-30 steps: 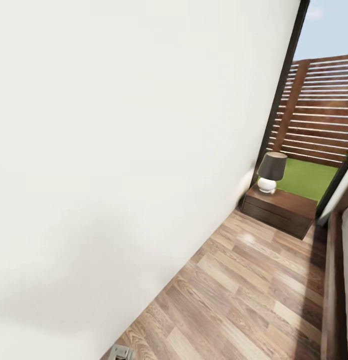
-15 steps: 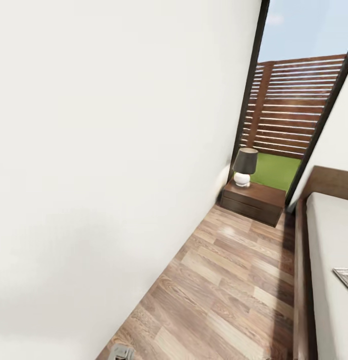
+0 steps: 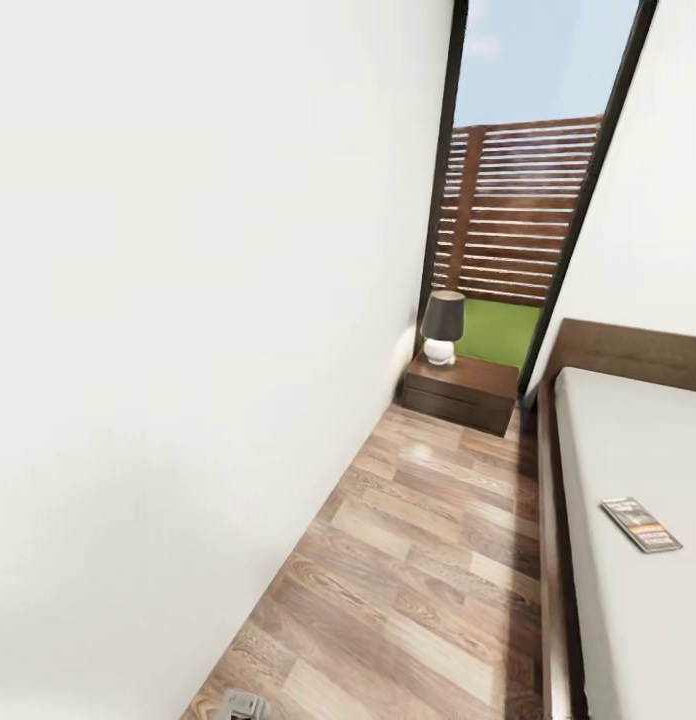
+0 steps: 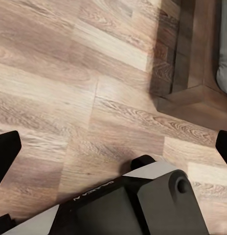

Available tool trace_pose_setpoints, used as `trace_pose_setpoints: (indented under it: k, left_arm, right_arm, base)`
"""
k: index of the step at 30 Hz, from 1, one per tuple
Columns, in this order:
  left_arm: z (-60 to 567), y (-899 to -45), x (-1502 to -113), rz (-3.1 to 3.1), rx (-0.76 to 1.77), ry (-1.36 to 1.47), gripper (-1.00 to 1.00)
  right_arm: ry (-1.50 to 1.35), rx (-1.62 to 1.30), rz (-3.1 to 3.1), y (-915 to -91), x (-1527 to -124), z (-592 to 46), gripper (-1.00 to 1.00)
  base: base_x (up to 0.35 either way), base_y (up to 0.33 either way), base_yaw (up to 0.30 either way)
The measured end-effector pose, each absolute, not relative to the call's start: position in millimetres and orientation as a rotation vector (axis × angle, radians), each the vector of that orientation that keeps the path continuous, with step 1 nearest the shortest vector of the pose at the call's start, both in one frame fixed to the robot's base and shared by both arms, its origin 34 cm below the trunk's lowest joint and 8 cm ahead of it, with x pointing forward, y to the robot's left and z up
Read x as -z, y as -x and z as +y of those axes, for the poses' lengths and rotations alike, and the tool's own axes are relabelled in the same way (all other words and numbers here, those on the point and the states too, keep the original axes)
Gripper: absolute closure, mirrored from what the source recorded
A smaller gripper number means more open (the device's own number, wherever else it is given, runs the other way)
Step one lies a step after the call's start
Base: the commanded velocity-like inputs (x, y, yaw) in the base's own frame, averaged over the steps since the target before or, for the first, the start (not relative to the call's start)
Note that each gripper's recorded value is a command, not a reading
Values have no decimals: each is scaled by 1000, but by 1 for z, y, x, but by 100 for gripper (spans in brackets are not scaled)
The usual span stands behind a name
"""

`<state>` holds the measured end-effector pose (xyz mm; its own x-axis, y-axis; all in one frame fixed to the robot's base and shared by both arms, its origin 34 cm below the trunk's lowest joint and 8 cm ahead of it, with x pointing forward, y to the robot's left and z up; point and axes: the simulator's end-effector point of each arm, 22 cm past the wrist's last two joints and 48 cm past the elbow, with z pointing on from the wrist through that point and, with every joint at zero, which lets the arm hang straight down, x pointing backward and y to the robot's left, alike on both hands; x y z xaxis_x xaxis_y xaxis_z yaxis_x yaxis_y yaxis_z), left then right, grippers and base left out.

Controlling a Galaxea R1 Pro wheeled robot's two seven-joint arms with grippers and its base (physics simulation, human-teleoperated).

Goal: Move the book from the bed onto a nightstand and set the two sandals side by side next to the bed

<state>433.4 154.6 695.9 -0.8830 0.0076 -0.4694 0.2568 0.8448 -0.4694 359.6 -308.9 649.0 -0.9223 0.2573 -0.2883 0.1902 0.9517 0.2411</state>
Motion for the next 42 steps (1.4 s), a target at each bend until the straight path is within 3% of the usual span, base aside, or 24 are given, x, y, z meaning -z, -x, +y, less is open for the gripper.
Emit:
trace_pose_setpoints:
  k: [8,25,42]
  left_arm:
    - [155,-433,-696,2563,741,-195,-100]
    - [155,-433,-696,2562,740,-195,-100]
    - [154,-433,-696,2562,743,-195,-100]
  right_arm:
    - [-328,-299,2784,-360,-649,-309,-100]
    - [-329,-300,2784,-359,-649,-309,-100]
    - [-327,-300,2785,-360,-649,-309,-100]
  base:
    - [29,0,-146]
    - [292,0,-12]
    - [22,1,-245]
